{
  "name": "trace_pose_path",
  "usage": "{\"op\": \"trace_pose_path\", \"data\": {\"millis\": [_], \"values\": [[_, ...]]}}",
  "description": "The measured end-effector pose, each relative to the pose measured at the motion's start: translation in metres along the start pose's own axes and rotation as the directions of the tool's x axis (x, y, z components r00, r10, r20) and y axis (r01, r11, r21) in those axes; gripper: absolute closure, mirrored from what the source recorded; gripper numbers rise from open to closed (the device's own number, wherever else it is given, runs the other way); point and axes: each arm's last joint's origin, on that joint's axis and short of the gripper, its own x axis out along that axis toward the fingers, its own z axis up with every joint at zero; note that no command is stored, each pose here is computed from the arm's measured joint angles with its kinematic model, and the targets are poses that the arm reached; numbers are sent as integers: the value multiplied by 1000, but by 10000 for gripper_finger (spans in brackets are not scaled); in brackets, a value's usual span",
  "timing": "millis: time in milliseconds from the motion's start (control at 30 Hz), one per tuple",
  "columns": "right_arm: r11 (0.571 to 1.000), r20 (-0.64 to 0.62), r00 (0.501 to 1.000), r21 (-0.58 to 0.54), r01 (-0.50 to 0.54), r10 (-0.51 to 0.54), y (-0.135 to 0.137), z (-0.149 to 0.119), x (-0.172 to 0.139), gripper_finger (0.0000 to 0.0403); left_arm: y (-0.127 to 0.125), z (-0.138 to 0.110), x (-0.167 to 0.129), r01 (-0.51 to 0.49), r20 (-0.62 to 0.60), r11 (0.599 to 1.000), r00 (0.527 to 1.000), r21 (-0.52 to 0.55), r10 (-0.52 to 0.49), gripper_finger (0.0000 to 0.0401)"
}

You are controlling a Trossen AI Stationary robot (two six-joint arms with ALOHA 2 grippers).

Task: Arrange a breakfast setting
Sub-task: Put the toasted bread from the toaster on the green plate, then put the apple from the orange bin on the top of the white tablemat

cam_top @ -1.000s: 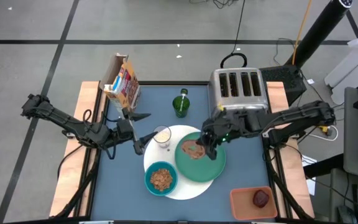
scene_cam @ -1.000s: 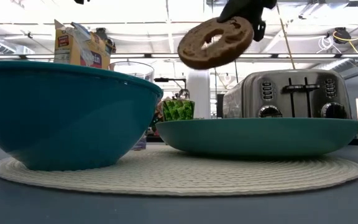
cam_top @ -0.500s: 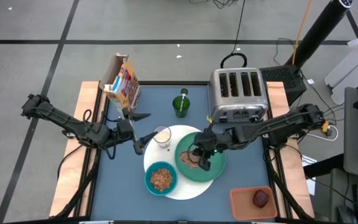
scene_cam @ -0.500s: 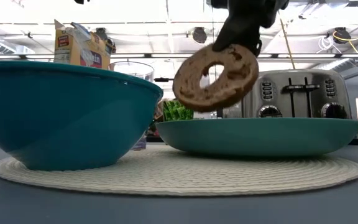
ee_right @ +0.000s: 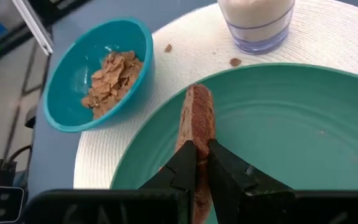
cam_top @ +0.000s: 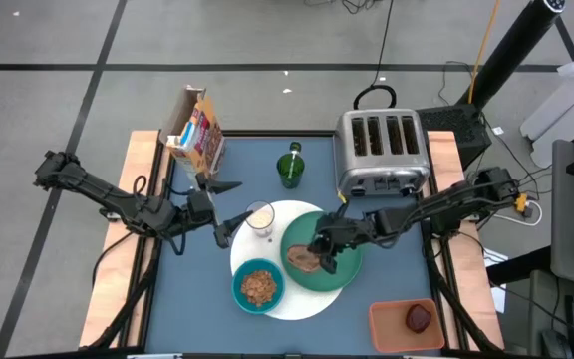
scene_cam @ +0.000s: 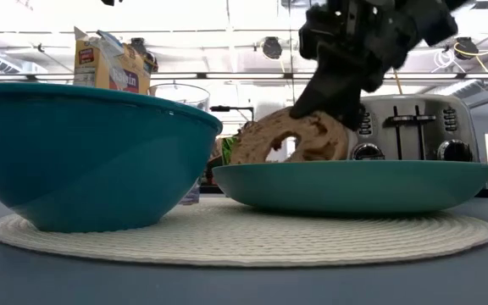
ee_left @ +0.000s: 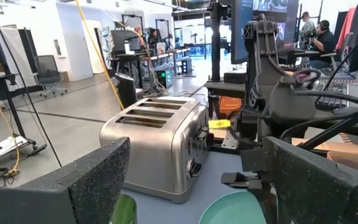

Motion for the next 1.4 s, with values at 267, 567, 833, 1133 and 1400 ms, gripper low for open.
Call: {"op": "trace_pose_path", "data": {"millis": [267,567,833,1133,1400], "values": [[999,84,995,2,-51,50,-17,-23,2,376,0,0,0,0,0,1000,1000,0,0,29],[998,117,992,7,-56,54,-30,-32,2,375,0,0,0,0,0,1000,1000,0,0,29],[998,125,990,-24,-56,59,-30,-31,2,362,0,0,0,0,0,1000,1000,3,0,29],[997,162,985,-50,-57,65,-32,-26,1,316,0,0,0,0,0,1000,1000,3,0,29],[992,181,983,-123,-20,42,-39,-20,-2,259,0,0,0,0,0,1000,1000,3,0,29]]}}
